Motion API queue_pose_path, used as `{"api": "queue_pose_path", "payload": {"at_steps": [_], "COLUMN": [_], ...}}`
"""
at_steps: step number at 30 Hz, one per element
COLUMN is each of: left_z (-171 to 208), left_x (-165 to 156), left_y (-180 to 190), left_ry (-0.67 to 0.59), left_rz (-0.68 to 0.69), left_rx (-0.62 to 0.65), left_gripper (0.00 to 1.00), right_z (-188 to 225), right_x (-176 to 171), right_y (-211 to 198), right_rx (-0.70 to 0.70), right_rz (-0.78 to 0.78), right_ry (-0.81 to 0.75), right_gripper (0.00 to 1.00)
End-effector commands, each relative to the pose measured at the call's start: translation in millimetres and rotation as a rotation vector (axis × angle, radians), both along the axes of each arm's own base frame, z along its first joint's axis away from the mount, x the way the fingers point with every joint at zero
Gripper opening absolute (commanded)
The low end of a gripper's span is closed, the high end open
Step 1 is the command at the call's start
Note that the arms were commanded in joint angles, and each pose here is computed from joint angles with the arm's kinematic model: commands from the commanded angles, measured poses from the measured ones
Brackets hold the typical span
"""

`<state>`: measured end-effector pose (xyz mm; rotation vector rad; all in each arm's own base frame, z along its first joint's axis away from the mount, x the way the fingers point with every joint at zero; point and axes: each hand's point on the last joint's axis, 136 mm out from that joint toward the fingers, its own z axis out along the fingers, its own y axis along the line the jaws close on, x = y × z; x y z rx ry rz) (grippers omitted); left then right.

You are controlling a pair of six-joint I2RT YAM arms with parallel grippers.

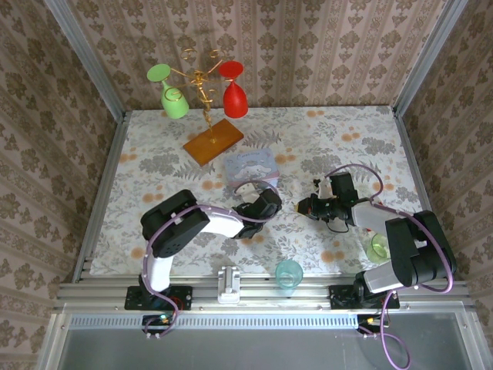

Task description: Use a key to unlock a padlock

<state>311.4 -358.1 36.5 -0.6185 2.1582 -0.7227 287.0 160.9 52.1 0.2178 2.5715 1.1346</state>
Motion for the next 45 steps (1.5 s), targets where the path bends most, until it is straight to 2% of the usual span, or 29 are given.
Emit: {"api": "queue_pose_path", "payload": {"at_steps": [1,5,7,12,13,20,33,40,45], "left_z": [-55.9,-55.7,-54.6,-51.5,-48.7,-34.2,-20.8,-12.5,-10.0], "left_x": [-12.9,-11.1,-8.5,-8.7,-8.8,-18.6,-24.6,-31.7,-38.8], "left_y": [33.4,32.3,33.6,31.0,29.8,32.1,2.5,8.2,15.1], "left_ry": [0.093,0.073,0.063,0.063,0.06,0.053,0.019,0.044,0.047], "left_rz": [0.026,0.034,0.037,0.012,0.004,-0.059,-0.332,-0.346,-0.353], "left_rx": [0.205,0.222,0.227,0.233,0.222,0.151,-0.2,-0.185,-0.211], "left_gripper": [0.33,0.24,0.15,0.07,0.0,0.0,0.0,0.0,0.0], "right_z": [-4.8,-4.7,-4.1,-5.0,-4.4,-6.6,-1.0,-11.1,-15.7], "right_x": [-3.5,-3.2,-3.8,-3.3,-2.7,1.4,-1.1,26.9,40.5], "right_y": [0.7,0.3,0.8,1.0,2.8,10.3,47.8,41.3,44.1], "right_rx": [0.015,0.015,0.02,0.028,0.041,0.083,0.192,0.095,0.064], "right_rz": [0.004,0.003,0.003,-0.007,-0.007,0.009,0.201,0.144,0.165], "right_ry": [0.021,0.023,0.021,0.025,0.026,0.052,0.065,0.033,0.027], "right_gripper": [0.0,0.0,0.0,0.0,0.0,0.0,0.0,0.0,0.0]}}
